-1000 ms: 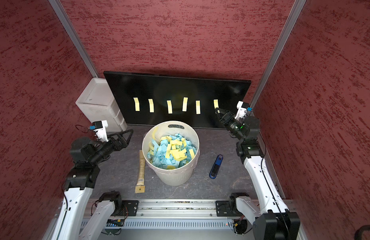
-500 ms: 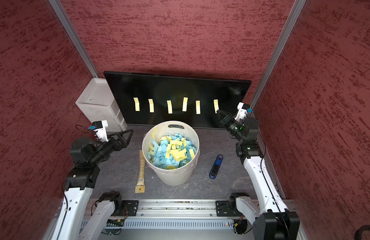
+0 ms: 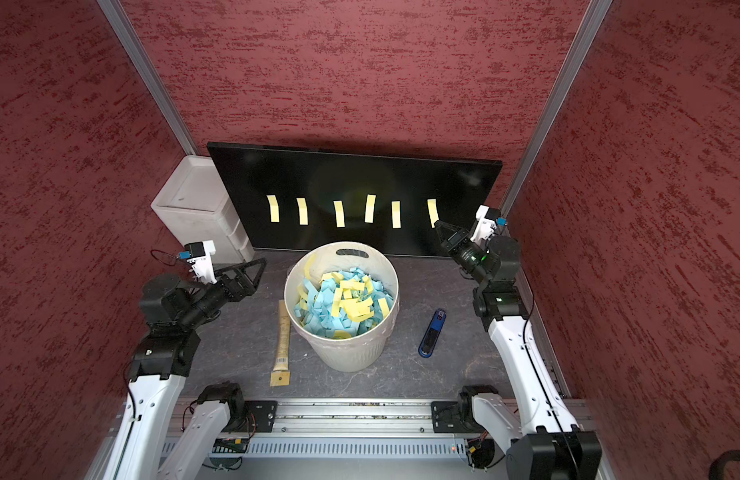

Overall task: Remove the sticky note from the monitor
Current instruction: Tear off the sticky note from the monitor, then place the sticky note in the trash bin.

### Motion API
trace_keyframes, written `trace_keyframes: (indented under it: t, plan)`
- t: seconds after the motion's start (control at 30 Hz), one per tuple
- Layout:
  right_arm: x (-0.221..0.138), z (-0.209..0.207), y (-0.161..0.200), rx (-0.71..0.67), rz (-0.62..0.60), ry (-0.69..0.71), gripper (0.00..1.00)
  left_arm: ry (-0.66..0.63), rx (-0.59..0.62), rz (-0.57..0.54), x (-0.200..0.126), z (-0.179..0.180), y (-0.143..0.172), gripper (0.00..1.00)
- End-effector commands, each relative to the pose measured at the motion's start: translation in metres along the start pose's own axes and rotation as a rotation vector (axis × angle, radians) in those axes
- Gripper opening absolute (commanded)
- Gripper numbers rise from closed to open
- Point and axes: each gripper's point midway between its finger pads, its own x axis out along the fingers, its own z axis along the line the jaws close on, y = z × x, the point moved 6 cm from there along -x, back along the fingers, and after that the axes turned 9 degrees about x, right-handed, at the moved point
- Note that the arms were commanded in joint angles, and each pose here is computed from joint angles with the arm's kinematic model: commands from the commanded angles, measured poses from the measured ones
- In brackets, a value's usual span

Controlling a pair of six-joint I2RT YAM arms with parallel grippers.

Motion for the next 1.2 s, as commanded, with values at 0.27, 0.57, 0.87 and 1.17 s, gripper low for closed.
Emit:
trace_keyframes:
  t: [0.27,0.57,0.87,1.17]
  plan:
    - [-0.016,-0.008,0.009,-0.034,0.004,0.049,0.0,-0.004,0.002,-0.006,0.001,0.003,0.001,1.0]
    - [-0.025,0.001,0.023,-0.103,0.126,0.057,0.0,-0.003,-0.001,-0.005,0.001,0.003,0.001,1.0]
    - [-0.048,0.013,0.04,-0.194,0.219,0.117,0.0,-0.003,-0.032,0.0,0.004,0.006,0.002,1.0]
    - [-0.07,0.035,0.064,-0.323,0.279,0.118,0.0,-0.006,-0.041,-0.002,0.003,0.006,0.002,1.0]
